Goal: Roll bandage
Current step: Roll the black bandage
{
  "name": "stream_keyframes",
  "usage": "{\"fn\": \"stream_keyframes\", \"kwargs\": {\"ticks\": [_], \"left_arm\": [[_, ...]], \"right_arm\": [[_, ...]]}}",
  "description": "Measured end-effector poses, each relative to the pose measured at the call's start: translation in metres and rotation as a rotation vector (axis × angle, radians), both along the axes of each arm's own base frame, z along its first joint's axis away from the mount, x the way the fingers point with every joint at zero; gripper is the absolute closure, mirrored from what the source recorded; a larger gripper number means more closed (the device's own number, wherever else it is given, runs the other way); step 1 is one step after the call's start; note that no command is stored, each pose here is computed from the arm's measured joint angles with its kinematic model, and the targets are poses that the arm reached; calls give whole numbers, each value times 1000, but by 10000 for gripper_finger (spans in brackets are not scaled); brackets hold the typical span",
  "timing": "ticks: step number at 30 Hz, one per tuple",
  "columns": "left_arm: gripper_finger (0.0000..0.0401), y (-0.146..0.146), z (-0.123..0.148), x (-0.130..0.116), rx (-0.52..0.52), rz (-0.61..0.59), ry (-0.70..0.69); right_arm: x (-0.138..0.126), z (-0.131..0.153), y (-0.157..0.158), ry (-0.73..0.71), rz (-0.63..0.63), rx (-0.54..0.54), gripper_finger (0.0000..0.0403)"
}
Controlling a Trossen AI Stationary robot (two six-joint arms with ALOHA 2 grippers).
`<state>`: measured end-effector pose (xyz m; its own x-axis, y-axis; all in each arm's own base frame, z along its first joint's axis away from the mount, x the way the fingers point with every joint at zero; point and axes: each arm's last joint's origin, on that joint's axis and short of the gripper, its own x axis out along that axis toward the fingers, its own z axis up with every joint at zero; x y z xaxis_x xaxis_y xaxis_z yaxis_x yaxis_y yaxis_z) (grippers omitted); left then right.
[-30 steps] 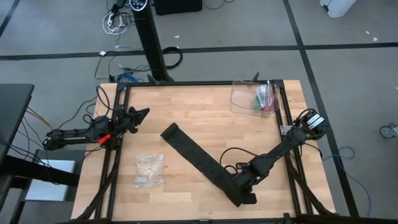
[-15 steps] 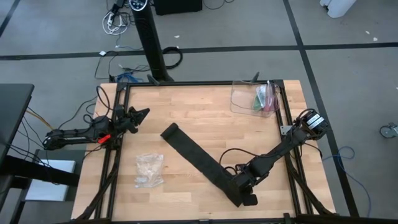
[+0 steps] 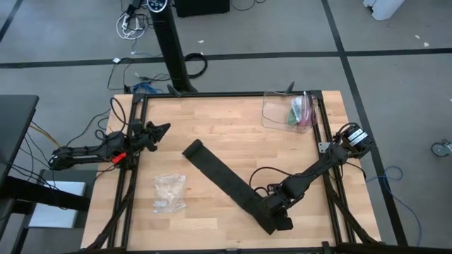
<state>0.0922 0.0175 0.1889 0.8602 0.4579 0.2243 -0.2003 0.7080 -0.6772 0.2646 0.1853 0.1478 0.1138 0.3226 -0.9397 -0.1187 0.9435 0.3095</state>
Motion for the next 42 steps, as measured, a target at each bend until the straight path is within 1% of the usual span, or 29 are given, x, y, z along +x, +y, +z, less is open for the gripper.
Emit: {"fn": "stream_keyframes", "kwargs": {"ticks": [6, 11, 15, 21, 25, 28, 33, 38, 42], "left_arm": [[364, 0, 0, 0, 0, 0, 1], [364, 0, 0, 0, 0, 0, 2], [364, 0, 0, 0, 0, 0, 3], [364, 0, 0, 0, 0, 0, 3], [364, 0, 0, 0, 0, 0, 3], [364, 0, 0, 0, 0, 0, 3], [364, 0, 0, 0, -1, 0, 3], [364, 0, 0, 0, 0, 0, 3], [364, 0, 0, 0, 0, 0, 5]], "right_arm": [[1, 0, 0, -11, 7, 4, 342], [1, 0, 1, -20, 28, 3, 350], [1, 0, 0, -28, 32, -5, 345], [-2, -7, -1, -28, 7, 22, 329], [-2, -8, -1, -26, 2, 25, 328], [-2, -8, -1, -26, 0, 24, 345], [-1, -6, 0, -23, 3, 29, 395], [-1, -4, 2, -6, -21, 52, 392], [-4, -2, 6, 2, -30, 62, 400]]}}
